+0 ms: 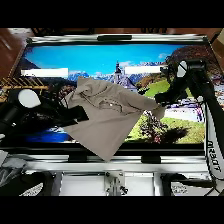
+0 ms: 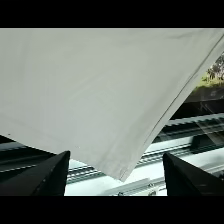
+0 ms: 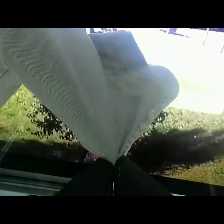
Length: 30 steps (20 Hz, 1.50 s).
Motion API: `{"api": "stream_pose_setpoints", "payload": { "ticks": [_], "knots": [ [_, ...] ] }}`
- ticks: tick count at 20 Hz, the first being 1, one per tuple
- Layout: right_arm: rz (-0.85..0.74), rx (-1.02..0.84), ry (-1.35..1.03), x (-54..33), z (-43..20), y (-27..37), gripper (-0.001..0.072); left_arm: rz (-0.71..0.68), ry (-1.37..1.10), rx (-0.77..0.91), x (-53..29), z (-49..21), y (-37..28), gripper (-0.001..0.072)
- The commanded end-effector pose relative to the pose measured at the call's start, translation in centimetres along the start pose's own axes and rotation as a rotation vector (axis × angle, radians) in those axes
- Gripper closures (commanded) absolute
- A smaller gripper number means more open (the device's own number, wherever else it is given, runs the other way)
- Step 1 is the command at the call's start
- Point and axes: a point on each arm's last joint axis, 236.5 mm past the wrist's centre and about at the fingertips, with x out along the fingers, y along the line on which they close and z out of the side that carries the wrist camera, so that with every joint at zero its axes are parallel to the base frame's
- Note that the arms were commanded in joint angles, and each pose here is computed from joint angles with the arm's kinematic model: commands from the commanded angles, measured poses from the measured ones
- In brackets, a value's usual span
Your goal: Fold the shirts.
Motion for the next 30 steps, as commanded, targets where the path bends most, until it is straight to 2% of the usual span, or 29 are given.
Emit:
{"api": "stream_pose_setpoints", "payload": {
  "ticks": [1,4,9,11,16,24,27,30],
  "knots": [
    [0.020,0.000,-0.023,0.0,0.5,0.5,0.0650,-0.055,-0.014,-0.109,4.5,-1.4,0.4,-0.0012],
    [0.036,0.000,-0.023,0.0,0.5,0.9,0.0650,-0.057,0.023,-0.127,6.0,-2.8,1.4,-0.0012],
    [0.037,-0.016,-0.026,0.0,0.6,0.9,0.0650,-0.123,0.141,-0.056,6.8,-6.1,1.7,-0.0013],
    [0.037,-0.019,-0.030,0.0,0.7,0.9,0.0651,-0.161,0.168,-0.103,7.0,-6.6,2.1,-0.0013],
    [0.035,-0.019,-0.040,0.0,0.9,0.9,0.0650,-0.154,0.149,-0.196,7.7,-6.0,4.0,-0.0013],
    [0.036,-0.019,-0.041,0.0,1.0,0.9,0.0650,-0.125,0.153,-0.219,9.0,-5.5,5.0,-0.0012],
    [0.034,-0.018,-0.048,0.0,1.1,0.8,0.0650,-0.130,0.134,-0.214,8.8,-4.9,4.8,-0.0012],
    [0.034,-0.018,-0.049,0.0,1.2,0.8,0.0650,-0.155,0.078,-0.133,7.7,-2.9,3.3,-0.0009]
  ]
}}
